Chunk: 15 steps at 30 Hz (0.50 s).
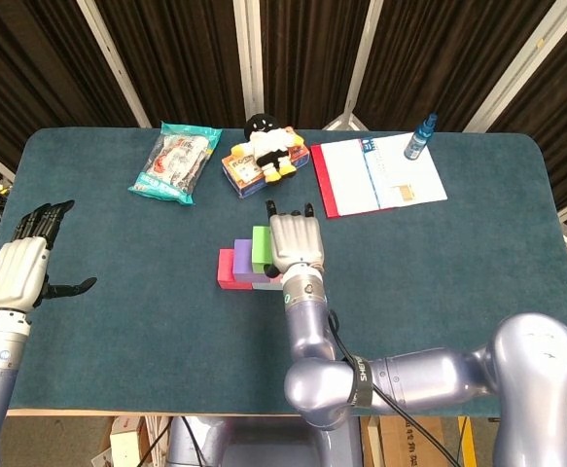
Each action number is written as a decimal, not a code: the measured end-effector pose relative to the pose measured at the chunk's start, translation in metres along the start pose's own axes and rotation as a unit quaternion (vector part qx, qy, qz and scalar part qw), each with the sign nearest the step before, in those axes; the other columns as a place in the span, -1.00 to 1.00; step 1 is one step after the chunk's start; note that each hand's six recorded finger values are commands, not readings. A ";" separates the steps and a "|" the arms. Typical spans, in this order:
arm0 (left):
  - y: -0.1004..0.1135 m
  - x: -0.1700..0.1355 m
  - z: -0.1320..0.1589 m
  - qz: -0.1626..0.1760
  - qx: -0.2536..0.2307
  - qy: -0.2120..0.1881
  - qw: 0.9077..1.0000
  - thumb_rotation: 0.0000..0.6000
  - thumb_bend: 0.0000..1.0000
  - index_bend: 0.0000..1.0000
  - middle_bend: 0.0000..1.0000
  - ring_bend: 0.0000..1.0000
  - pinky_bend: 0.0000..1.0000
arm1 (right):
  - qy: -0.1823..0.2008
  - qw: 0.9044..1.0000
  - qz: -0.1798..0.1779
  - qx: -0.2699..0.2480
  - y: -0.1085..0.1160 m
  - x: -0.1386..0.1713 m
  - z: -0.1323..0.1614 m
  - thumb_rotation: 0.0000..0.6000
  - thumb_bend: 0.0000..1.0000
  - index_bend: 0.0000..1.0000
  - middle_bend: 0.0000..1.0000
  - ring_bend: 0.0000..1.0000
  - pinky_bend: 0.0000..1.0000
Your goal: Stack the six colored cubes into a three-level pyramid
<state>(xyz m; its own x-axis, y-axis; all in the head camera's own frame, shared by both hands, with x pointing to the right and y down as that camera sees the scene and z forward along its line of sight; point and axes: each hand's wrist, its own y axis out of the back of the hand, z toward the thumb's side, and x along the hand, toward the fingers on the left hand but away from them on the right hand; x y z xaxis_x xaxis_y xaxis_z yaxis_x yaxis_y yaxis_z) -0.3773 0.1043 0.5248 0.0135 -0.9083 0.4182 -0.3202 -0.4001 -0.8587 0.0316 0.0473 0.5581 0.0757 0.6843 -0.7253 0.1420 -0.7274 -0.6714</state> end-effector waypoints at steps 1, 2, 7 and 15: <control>0.000 0.000 0.000 0.000 0.000 0.000 1.000 1.00 -0.90 -1.00 -0.88 -1.00 -1.00 | 0.000 1.000 0.001 0.000 -0.001 0.000 0.000 1.00 -0.45 -1.00 -0.07 -0.57 -1.00; 0.000 0.000 0.000 0.000 0.000 0.000 1.000 1.00 -0.90 -1.00 -0.88 -1.00 -1.00 | 0.000 1.000 0.001 0.000 -0.001 0.000 0.000 1.00 -0.45 -1.00 -0.07 -0.57 -1.00; 0.000 0.000 0.000 0.000 0.000 0.000 1.000 1.00 -0.90 -1.00 -0.88 -1.00 -1.00 | 0.000 1.000 0.001 0.000 -0.003 -0.001 0.000 1.00 -0.45 -1.00 -0.07 -0.57 -1.00; 0.000 0.000 -0.001 0.000 0.000 0.001 1.000 1.00 -0.90 -1.00 -0.88 -1.00 -1.00 | 0.005 1.000 0.003 0.000 -0.006 0.000 0.002 1.00 -0.45 -1.00 -0.14 -0.68 -1.00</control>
<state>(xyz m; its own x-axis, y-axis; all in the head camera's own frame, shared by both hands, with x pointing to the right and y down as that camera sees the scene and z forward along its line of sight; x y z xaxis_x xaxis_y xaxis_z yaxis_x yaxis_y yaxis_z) -0.3779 0.1041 0.5251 0.0115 -0.9082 0.4184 -0.3196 -0.3998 -0.8591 0.0292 0.0515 0.5621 0.0867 0.6804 -0.7276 0.1420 -0.7314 -0.6670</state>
